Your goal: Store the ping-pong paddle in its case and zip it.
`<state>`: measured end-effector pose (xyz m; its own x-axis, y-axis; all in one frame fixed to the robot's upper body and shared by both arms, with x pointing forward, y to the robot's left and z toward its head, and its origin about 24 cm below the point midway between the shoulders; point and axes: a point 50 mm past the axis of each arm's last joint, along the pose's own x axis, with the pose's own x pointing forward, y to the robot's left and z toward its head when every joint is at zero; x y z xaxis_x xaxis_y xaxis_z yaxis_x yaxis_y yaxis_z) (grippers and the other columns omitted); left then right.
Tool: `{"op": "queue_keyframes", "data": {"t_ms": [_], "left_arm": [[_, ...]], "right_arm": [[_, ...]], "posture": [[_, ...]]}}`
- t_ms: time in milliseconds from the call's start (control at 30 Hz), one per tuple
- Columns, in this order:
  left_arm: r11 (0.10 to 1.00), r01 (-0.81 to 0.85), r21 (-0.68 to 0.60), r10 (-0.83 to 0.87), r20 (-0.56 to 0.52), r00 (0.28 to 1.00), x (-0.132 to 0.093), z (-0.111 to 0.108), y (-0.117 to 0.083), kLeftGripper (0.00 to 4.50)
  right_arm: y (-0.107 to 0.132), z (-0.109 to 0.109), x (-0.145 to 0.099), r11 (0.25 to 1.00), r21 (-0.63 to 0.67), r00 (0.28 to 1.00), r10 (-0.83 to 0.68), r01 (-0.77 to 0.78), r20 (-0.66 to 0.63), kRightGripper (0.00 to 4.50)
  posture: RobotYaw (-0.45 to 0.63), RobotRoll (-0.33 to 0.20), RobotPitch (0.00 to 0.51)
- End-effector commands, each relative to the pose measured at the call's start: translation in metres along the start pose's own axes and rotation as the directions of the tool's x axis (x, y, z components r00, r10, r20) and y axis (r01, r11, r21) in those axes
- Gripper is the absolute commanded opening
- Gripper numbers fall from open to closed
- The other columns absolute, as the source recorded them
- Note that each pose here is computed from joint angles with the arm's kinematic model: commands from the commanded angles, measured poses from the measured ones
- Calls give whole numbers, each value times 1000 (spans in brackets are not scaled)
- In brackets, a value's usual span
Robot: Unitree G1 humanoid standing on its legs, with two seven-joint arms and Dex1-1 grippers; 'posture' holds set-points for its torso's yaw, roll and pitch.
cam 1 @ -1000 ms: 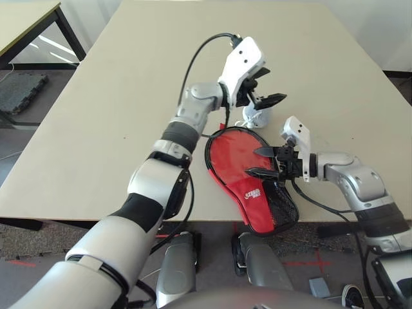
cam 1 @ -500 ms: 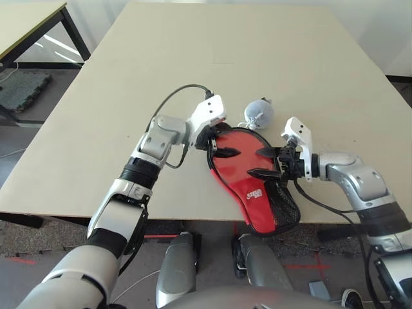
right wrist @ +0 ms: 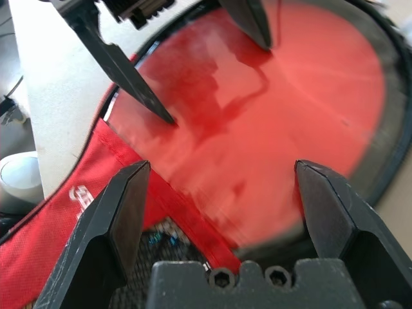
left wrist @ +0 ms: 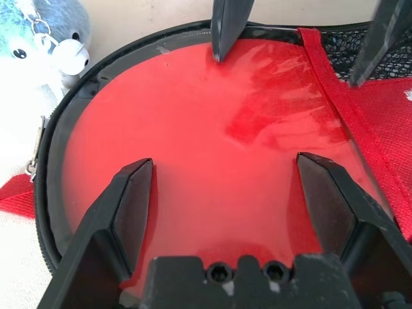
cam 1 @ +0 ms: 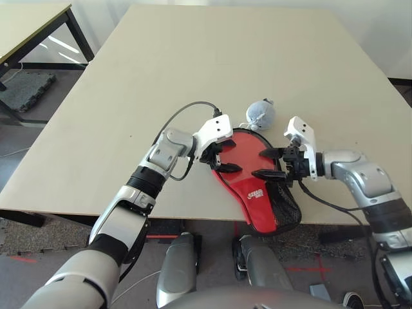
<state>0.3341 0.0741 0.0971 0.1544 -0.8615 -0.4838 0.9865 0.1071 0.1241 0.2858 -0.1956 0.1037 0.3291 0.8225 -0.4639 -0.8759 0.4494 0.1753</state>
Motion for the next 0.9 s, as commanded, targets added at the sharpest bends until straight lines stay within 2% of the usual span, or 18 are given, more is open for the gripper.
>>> {"op": "queue_keyframes", "data": {"t_ms": [33,233,367,467,667,900], "left_arm": [[1000,-3,-19,1,-86,996,1,-17,0,4466],[1000,-6,-22,4,-102,995,-3,-21,2,4466],[1000,-3,-28,0,-110,994,-4,-23,2,4466],[999,-1,-52,-5,-110,994,-5,-24,2,4466],[998,1,-65,-9,-122,992,-10,-27,2,4466],[997,-5,-76,-4,-115,993,-10,-27,0,4466]], "right_arm": [[-10,10,-20,999,-6,999,-40,40,2,4500],[-27,36,-40,994,-11,989,-109,111,96,4500],[-47,58,-44,974,5,956,-222,225,190,4500],[-58,64,-36,960,23,940,-276,277,201,4500],[-74,70,-6,931,83,902,-364,355,230,4500],[-87,68,18,870,199,831,-491,451,263,4500]], "posture": [[51,0,130],[58,0,131],[61,0,131],[66,0,132],[88,0,132],[104,0,129]]}}
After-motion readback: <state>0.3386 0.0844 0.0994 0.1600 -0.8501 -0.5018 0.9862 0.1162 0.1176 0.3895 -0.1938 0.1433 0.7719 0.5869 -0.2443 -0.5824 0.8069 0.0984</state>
